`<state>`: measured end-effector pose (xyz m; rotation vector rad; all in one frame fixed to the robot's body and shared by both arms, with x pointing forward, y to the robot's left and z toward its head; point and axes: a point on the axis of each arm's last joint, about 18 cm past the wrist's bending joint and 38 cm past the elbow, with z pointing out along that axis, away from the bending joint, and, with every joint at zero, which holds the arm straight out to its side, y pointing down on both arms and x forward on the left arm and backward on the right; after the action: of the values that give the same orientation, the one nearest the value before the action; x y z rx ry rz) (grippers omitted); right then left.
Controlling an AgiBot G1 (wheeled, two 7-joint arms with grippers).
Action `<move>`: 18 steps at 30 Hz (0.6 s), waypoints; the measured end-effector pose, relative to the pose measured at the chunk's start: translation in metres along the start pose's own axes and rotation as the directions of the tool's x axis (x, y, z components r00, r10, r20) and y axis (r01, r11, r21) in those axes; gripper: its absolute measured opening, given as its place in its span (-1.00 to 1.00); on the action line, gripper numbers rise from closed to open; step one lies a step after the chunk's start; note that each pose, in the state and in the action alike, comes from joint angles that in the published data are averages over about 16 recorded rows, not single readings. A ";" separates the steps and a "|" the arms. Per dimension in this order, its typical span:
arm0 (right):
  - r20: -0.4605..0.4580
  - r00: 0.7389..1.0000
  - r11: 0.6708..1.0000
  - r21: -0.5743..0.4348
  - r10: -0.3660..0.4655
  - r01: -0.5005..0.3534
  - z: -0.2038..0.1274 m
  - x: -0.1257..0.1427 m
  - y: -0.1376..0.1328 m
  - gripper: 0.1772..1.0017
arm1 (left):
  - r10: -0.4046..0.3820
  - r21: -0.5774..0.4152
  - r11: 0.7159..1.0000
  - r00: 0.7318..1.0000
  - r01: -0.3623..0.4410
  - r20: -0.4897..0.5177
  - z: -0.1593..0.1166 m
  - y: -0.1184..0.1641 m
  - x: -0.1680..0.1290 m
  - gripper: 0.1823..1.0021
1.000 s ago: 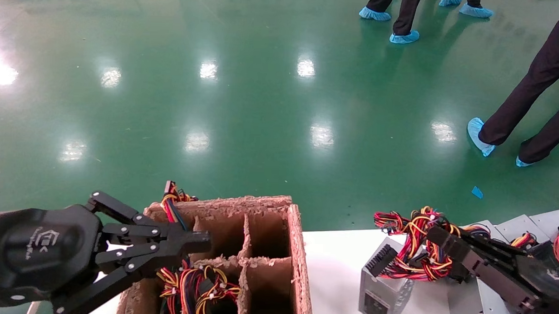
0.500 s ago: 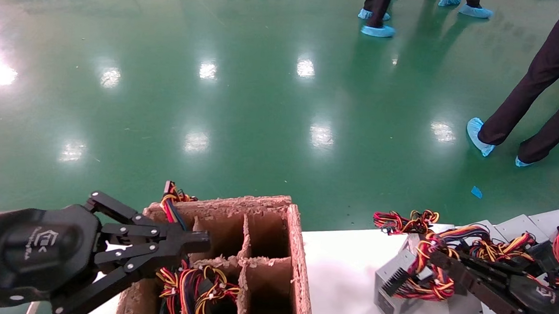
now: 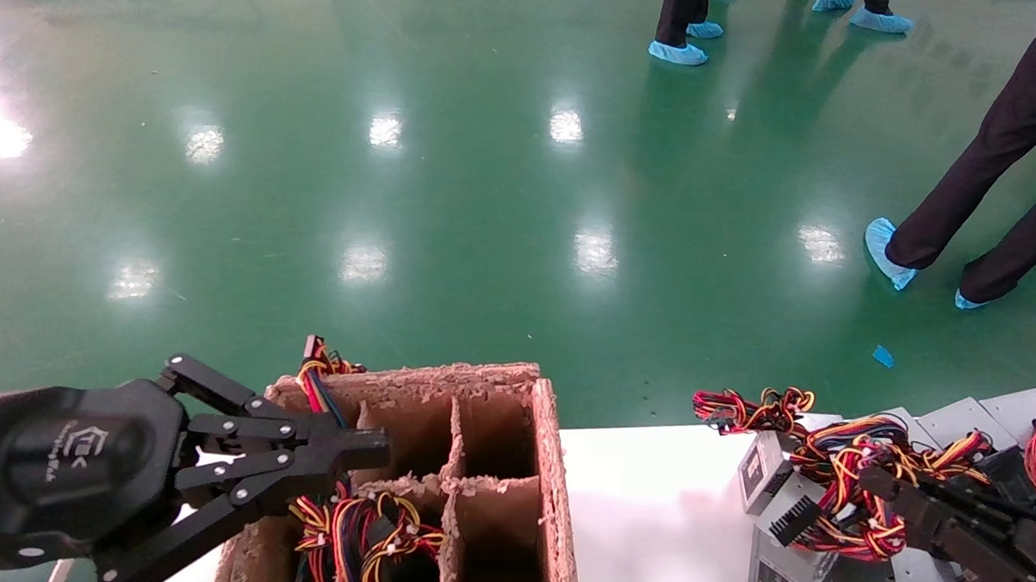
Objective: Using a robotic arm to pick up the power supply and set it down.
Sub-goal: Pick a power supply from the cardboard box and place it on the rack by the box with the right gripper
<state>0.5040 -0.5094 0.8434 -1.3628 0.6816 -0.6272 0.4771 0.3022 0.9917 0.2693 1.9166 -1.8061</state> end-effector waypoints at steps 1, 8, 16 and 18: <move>-0.004 1.000 1.000 0.000 0.000 0.000 -0.002 0.001 0.000 -0.79 | 0.000 0.000 1.000 1.000 0.000 0.000 0.000 0.000 0.000 -0.98; -0.037 0.999 1.000 -0.006 0.002 -0.002 -0.013 0.005 0.001 -0.79 | 0.000 0.000 1.000 1.000 0.000 0.000 0.000 0.000 0.000 -0.98; -0.084 0.996 1.000 -0.015 0.005 -0.006 -0.029 0.011 0.003 -0.79 | 0.000 0.000 1.000 1.000 0.000 0.000 0.000 0.000 0.000 -0.98; -0.096 0.995 1.000 -0.016 0.005 -0.006 -0.033 0.012 0.003 -0.79 | 0.000 0.000 1.000 1.000 0.000 0.000 0.000 0.000 0.000 -0.98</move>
<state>0.4876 -0.5397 0.8365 -1.3519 0.7683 -0.6873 0.4771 0.3022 0.9917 0.2693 1.9166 -1.8061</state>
